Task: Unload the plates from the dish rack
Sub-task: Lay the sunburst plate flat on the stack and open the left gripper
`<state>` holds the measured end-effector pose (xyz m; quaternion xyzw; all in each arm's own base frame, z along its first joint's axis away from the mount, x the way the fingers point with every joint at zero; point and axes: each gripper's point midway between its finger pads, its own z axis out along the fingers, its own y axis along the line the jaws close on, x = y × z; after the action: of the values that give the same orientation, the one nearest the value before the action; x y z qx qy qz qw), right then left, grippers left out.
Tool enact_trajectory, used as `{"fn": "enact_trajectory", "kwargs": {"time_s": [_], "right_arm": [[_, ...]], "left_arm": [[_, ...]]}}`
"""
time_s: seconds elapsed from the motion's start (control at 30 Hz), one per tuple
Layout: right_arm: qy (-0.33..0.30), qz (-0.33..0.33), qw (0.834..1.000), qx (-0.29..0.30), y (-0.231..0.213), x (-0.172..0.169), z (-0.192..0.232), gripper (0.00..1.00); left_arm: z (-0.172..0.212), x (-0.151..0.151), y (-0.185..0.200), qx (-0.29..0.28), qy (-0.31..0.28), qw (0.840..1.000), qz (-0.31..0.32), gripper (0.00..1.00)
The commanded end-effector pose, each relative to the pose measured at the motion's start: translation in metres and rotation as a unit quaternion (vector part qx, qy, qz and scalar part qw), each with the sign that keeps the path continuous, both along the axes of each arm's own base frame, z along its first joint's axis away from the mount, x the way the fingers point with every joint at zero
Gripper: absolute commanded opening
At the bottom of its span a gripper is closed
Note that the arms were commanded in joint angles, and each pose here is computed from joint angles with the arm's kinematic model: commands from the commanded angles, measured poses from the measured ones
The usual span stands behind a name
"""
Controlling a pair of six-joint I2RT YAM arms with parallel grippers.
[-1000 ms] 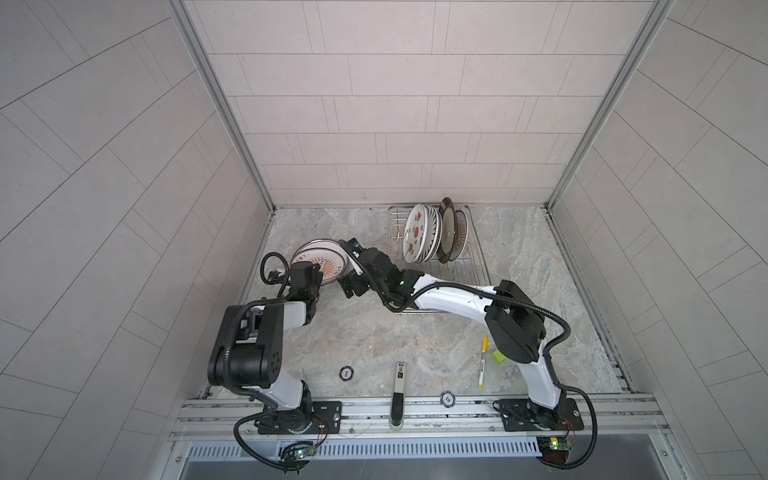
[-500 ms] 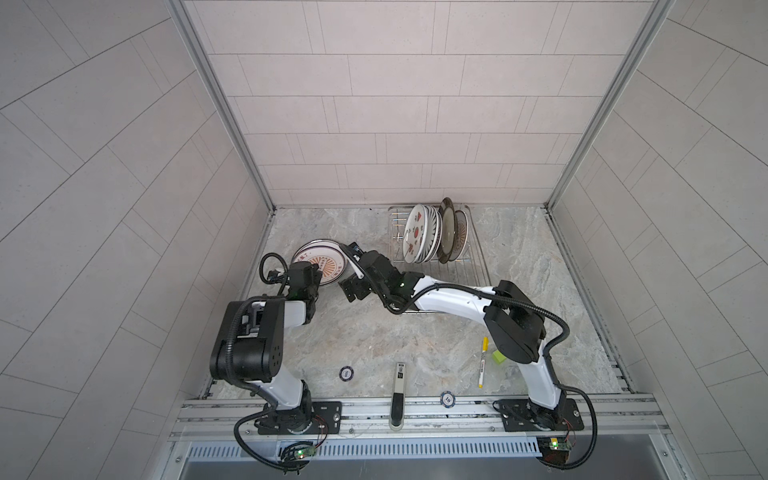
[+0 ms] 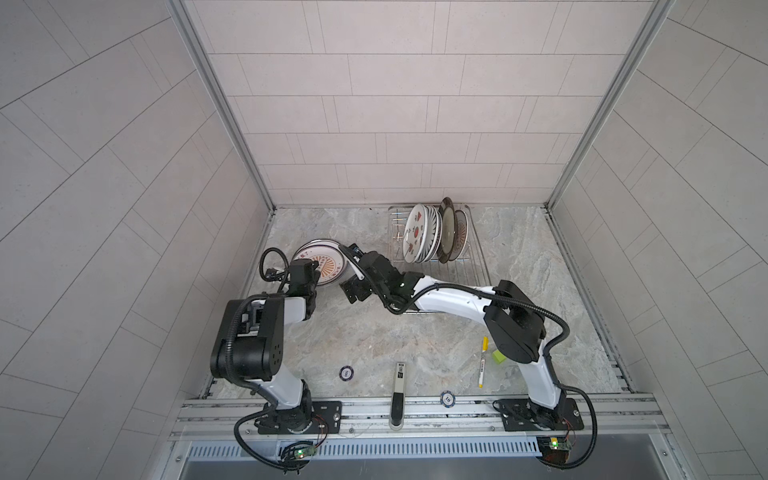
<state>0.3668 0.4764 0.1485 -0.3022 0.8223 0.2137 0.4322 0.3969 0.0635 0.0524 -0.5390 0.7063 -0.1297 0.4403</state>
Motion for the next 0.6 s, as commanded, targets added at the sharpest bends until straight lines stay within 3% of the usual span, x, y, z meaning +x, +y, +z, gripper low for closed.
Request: {"fn": "enact_trajectory", "kwargs": {"time_s": [0.0, 0.1, 0.47, 0.57], "right_arm": [[-0.011, 0.008, 1.000, 0.008, 0.0039, -0.0023, 0.0193, 0.95], [-0.010, 0.010, 1.000, 0.008, 0.0053, -0.0016, 0.0194, 0.95], [-0.011, 0.010, 1.000, 0.007, 0.0065, -0.0008, 0.0173, 0.95], [-0.011, 0.007, 1.000, 0.005, 0.0055, -0.0002, 0.0172, 0.95]], "left_arm": [[-0.0034, 0.0002, 0.0123, 0.027, 0.020, 0.999, 0.017, 0.35], [-0.0046, -0.0007, 0.0132, 0.034, 0.029, 0.999, 0.017, 0.30], [-0.0098, -0.0017, 0.0171, 0.042, 0.043, 0.998, 0.024, 0.30], [-0.0106, -0.0073, 0.0212, 0.045, 0.046, 0.997, 0.038, 0.24]]}}
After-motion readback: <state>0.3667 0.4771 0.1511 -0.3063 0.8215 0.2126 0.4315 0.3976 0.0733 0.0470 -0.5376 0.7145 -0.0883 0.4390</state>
